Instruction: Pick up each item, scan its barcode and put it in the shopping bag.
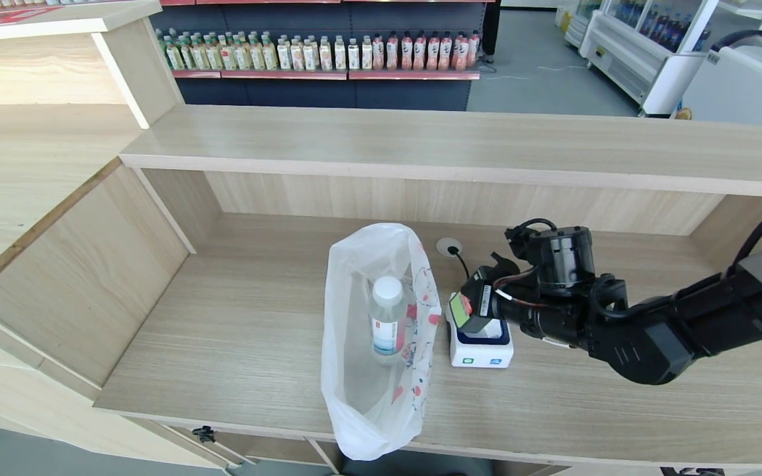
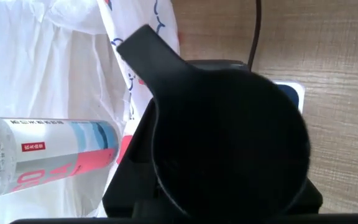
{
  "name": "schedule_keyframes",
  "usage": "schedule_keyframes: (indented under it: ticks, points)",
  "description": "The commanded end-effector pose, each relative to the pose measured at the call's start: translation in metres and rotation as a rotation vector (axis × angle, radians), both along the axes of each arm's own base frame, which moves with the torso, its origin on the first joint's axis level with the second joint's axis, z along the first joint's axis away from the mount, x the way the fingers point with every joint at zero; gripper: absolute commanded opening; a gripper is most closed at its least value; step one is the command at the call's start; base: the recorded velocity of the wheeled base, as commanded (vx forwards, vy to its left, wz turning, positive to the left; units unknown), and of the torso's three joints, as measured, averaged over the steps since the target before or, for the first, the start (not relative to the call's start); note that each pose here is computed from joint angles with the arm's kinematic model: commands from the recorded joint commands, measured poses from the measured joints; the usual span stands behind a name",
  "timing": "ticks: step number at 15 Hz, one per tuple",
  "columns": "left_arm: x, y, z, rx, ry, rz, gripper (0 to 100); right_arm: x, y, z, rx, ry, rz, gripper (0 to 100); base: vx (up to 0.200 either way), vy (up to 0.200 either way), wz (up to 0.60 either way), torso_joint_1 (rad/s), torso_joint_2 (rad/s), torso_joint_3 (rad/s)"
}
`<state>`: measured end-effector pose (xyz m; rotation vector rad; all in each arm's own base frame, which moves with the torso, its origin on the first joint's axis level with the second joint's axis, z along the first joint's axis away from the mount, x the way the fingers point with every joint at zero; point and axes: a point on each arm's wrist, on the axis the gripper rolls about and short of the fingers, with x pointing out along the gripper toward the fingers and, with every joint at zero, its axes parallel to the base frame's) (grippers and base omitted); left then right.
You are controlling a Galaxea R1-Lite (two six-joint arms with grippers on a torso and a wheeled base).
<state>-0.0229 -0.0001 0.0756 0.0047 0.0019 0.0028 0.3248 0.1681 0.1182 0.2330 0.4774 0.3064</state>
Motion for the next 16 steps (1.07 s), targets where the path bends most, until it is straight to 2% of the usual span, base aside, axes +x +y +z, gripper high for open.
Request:
schedule_keyframes:
  ticks: [1, 5, 7, 9, 12, 14, 15, 16]
  points:
    - [0.000, 0.000, 0.000, 0.000, 0.000, 0.000, 100, 0.002, 0.001, -0.007, -0.012, 0.020, 0.000, 0, 0.000, 0.000, 0.00, 0.000, 0.00, 0.000]
    - [0.000, 0.000, 0.000, 0.000, 0.000, 0.000, 100, 0.000, 0.000, 0.001, 0.000, 0.001, -0.001, 0, 0.000, 0.000, 0.00, 0.000, 0.00, 0.000]
    - [0.000, 0.000, 0.000, 0.000, 0.000, 0.000, 100, -0.004, -0.003, 0.029, 0.041, -0.076, -0.004, 0, 0.000, 0.000, 0.00, 0.000, 0.00, 0.000]
    - [0.000, 0.000, 0.000, 0.000, 0.000, 0.000, 100, -0.025, -0.017, 0.073, 0.040, -0.192, 0.000, 0, 0.000, 0.000, 0.00, 0.000, 0.00, 0.000]
    - [0.000, 0.000, 0.000, 0.000, 0.000, 0.000, 100, -0.061, -0.038, 0.098, -0.112, -0.305, 0.027, 0, 0.000, 0.000, 0.00, 0.000, 0.00, 0.000]
    - [0.000, 0.000, 0.000, -0.002, 0.000, -0.001, 100, -0.081, -0.048, 0.086, -0.284, -0.328, 0.088, 0, 0.000, 0.000, 0.00, 0.000, 0.00, 0.000]
    - [0.000, 0.000, 0.000, -0.003, 0.000, 0.000, 100, -0.087, -0.051, 0.078, -0.344, -0.323, 0.115, 0, 0.000, 0.000, 0.00, 0.000, 0.00, 0.000]
    - [0.000, 0.000, 0.000, -0.002, 0.000, 0.000, 100, -0.090, -0.051, 0.075, -0.357, -0.318, 0.125, 0, 0.000, 0.000, 0.00, 0.000, 0.00, 0.000]
